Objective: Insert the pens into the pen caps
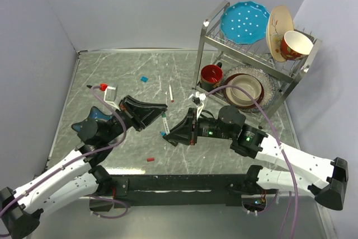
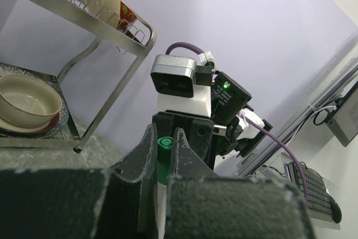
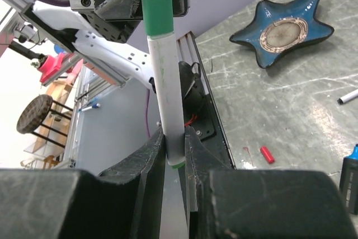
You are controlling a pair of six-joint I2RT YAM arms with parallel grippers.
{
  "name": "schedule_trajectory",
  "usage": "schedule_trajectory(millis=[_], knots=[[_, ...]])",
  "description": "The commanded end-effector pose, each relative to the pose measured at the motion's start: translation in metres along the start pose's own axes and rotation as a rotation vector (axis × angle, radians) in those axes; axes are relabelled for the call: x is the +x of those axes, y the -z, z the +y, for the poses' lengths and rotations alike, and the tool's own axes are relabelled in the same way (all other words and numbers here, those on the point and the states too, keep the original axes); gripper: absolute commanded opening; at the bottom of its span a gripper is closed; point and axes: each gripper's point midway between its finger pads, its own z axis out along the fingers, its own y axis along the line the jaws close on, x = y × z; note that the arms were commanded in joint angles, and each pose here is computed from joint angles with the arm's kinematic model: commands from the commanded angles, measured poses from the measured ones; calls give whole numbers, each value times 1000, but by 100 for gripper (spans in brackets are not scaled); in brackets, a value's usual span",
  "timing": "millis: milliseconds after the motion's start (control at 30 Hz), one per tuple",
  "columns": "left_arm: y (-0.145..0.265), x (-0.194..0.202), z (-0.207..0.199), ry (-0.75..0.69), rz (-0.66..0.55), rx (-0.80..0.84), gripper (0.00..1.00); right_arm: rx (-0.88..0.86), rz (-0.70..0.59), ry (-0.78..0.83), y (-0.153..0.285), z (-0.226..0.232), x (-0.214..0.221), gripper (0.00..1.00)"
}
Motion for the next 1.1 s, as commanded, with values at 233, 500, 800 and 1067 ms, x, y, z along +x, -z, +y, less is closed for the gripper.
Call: schedule_trajectory(millis=[233, 500, 800, 1067], knots=[[52, 121, 0, 278, 548, 85, 1, -92, -688, 212, 58, 52, -201, 0], [63, 134, 4, 351, 594, 65, 1, -122, -712, 238, 58, 61, -214, 0], [71, 148, 36, 343, 614, -136, 1, -31, -749, 267, 55, 50, -235, 0], [83, 155, 23, 377, 629, -38, 1, -61, -752, 243, 55, 46, -250, 0]])
